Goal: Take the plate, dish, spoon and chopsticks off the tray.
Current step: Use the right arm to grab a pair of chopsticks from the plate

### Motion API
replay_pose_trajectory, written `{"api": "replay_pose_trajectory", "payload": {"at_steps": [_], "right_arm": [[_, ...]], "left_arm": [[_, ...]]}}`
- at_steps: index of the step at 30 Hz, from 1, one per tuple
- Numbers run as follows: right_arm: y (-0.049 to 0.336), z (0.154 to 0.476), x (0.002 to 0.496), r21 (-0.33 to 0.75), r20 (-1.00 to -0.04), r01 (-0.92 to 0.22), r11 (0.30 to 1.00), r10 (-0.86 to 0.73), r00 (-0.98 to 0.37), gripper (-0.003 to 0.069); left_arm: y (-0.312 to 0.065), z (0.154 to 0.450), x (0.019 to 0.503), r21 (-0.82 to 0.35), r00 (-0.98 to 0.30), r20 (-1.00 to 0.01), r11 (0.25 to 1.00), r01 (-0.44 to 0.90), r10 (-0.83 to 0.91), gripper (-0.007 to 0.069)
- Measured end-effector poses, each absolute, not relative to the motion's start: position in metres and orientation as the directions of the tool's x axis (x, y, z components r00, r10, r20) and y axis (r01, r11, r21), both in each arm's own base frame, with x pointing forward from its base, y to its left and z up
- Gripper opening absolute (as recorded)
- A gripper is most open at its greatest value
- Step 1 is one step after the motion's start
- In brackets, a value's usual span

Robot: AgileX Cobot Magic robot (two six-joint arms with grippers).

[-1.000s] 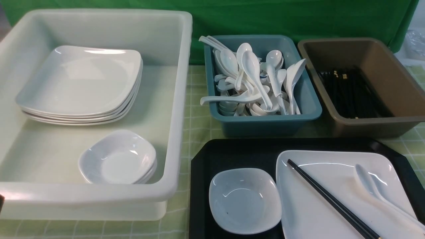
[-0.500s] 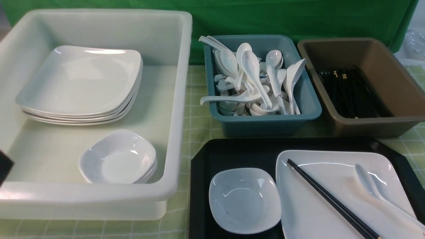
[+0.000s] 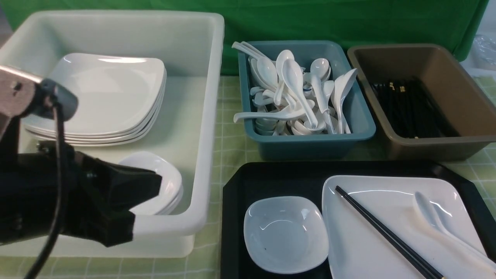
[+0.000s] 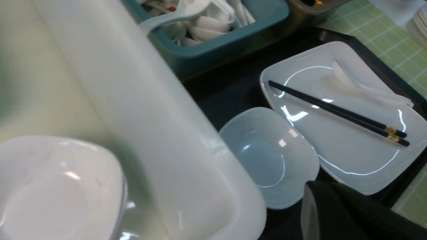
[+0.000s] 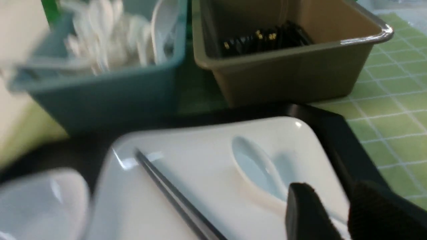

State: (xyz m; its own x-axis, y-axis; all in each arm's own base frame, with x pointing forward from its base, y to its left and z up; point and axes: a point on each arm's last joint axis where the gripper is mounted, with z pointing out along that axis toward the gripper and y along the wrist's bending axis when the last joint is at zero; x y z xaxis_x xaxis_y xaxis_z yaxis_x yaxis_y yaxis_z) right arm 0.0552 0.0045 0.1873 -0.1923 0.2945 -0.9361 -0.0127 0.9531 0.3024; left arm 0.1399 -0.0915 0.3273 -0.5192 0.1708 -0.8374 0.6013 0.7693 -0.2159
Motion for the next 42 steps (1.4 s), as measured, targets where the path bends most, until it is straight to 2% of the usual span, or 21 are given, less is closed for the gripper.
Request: {"api": "replay_pose_trajectory", "payload": {"at_steps": [1, 4, 7, 9, 12, 14, 15, 18, 20, 21, 25, 33, 35, 42], "right_arm": [[0.005, 0.191, 0.056, 0.396, -0.908, -0.014, 0.918, 0.39, -0.151, 0.0238], [0.004, 0.199, 0.057, 0.503, -0.863, -0.033, 0.864, 0.499, -0.083, 0.0238], [0.004, 0.205, 0.057, 0.56, -0.828, -0.058, 0.826, 0.559, -0.037, 0.0236], [0.006, 0.212, 0.056, 0.557, -0.828, -0.046, 0.829, 0.55, -0.109, 0.0221], [0.011, 0.239, 0.059, 0.457, -0.871, -0.067, 0.887, 0.431, -0.237, 0.0198], [0.02, 0.275, 0.07, 0.29, -0.897, -0.149, 0.945, 0.215, -0.386, 0.0188], [0.023, 0.285, 0.075, 0.239, -0.888, -0.185, 0.953, 0.137, -0.439, 0.0188], [0.037, 0.309, 0.097, 0.12, -0.803, -0.297, 0.947, -0.084, -0.59, 0.0188], [0.052, 0.318, 0.125, 0.053, -0.666, -0.392, 0.919, -0.259, -0.699, 0.0192], [0.055, 0.32, 0.131, 0.045, -0.636, -0.411, 0.911, -0.291, -0.715, 0.0197], [0.074, 0.3, 0.172, 0.038, -0.45, -0.449, 0.893, -0.386, -0.806, 0.0235], [0.095, 0.239, 0.211, 0.056, -0.17, -0.485, 0.873, -0.47, -0.866, 0.0274], [0.096, 0.235, 0.213, 0.058, -0.153, -0.484, 0.873, -0.471, -0.869, 0.0286], [0.102, 0.209, 0.23, 0.028, -0.119, -0.499, 0.866, -0.493, -0.862, 0.0437]], "left_arm": [[-0.094, 0.328, 0.14, -0.211, -0.506, -0.846, 0.765, 0.609, 0.169, 0.0013], [-0.096, 0.33, 0.141, -0.205, -0.488, -0.858, 0.764, 0.612, 0.161, 0.0015], [-0.095, 0.331, 0.142, -0.196, -0.473, -0.868, 0.77, 0.607, 0.153, 0.0017], [-0.095, 0.332, 0.143, -0.19, -0.466, -0.872, 0.774, 0.603, 0.149, 0.0018], [-0.095, 0.332, 0.144, -0.186, -0.46, -0.875, 0.777, 0.601, 0.147, 0.002], [-0.095, 0.331, 0.147, -0.156, -0.44, -0.882, 0.775, 0.612, 0.17, 0.0021], [-0.096, 0.331, 0.147, -0.141, -0.431, -0.883, 0.772, 0.62, 0.185, 0.0021], [-0.096, 0.33, 0.148, -0.122, -0.423, -0.883, 0.77, 0.626, 0.205, 0.0021], [-0.096, 0.33, 0.147, -0.102, -0.407, -0.886, 0.763, 0.639, 0.223, 0.0021], [-0.095, 0.331, 0.145, -0.092, -0.396, -0.889, 0.76, 0.643, 0.227, 0.0021], [-0.087, 0.346, 0.128, -0.038, -0.302, -0.928, 0.75, 0.661, 0.219, 0.0021], [-0.072, 0.363, 0.084, 0.007, -0.194, -0.96, 0.708, 0.706, 0.203, 0.0021], [-0.071, 0.364, 0.081, 0.01, -0.187, -0.961, 0.705, 0.709, 0.202, 0.0021], [-0.07, 0.364, 0.076, 0.013, -0.188, -0.959, 0.693, 0.721, 0.213, 0.0021]]}}
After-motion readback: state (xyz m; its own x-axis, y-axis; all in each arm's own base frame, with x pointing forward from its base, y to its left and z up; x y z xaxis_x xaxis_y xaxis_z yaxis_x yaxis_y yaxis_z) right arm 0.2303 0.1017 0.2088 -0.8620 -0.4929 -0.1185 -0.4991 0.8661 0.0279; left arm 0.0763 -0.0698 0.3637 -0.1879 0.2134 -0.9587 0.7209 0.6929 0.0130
